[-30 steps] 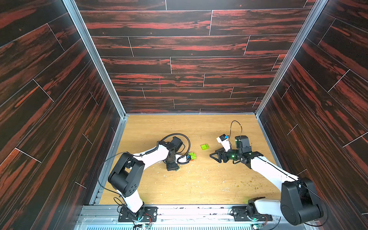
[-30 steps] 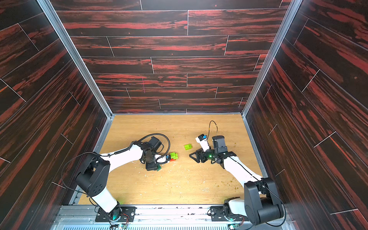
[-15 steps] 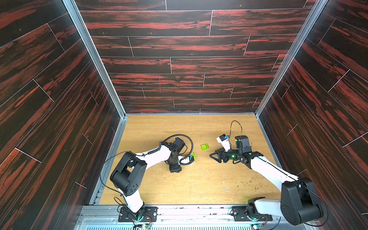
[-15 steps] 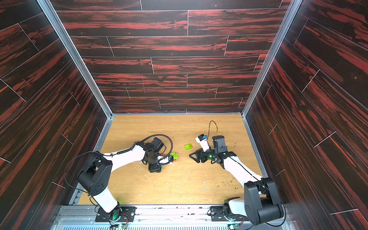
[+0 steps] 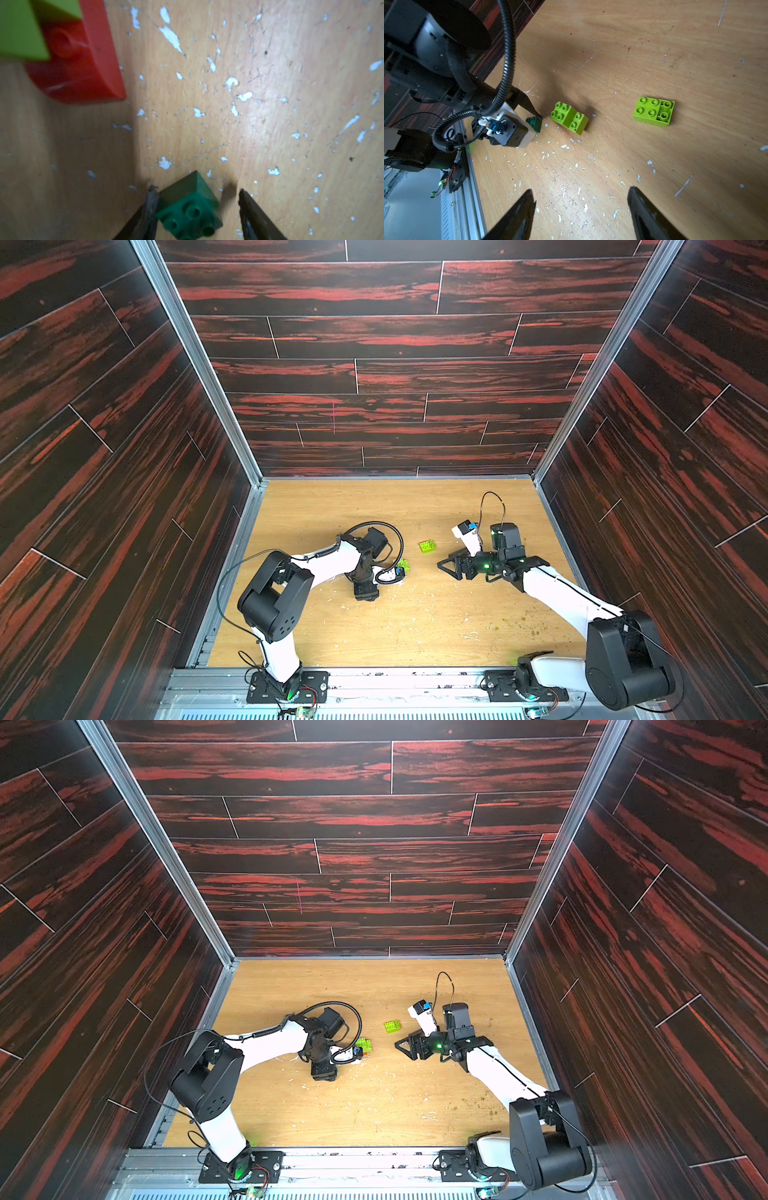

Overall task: Assemble the letter s with lego
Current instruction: Adjust the lego brick at the center of the board.

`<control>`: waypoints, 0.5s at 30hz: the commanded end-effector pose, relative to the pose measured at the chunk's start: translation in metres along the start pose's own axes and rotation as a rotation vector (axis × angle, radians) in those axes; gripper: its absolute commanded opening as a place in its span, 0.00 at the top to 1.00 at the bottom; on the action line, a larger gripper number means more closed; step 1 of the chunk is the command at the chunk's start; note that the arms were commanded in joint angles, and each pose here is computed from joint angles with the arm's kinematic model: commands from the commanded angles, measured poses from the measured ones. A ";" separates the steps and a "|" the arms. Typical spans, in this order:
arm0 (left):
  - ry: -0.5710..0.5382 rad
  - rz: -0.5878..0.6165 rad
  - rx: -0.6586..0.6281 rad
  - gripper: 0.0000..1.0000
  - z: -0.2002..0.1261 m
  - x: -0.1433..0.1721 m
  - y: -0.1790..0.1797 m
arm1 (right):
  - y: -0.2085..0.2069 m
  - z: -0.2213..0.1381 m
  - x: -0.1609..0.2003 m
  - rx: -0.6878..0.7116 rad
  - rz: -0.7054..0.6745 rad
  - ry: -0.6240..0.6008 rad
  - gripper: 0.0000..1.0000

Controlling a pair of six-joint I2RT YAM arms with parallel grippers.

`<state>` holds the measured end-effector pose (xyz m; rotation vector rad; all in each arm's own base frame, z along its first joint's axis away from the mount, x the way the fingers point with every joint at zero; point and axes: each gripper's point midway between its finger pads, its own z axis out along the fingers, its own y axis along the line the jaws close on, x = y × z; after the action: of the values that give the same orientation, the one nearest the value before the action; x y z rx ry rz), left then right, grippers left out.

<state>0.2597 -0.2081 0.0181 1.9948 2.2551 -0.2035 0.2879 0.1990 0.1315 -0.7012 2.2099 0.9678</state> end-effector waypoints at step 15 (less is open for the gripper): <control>0.061 -0.058 0.028 0.41 -0.015 0.015 -0.020 | 0.008 -0.005 0.000 -0.023 -0.001 -0.006 0.27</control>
<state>0.2478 -0.1998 0.0168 1.9891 2.3428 -0.1894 0.2874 0.1994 0.1318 -0.7028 2.2089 0.9724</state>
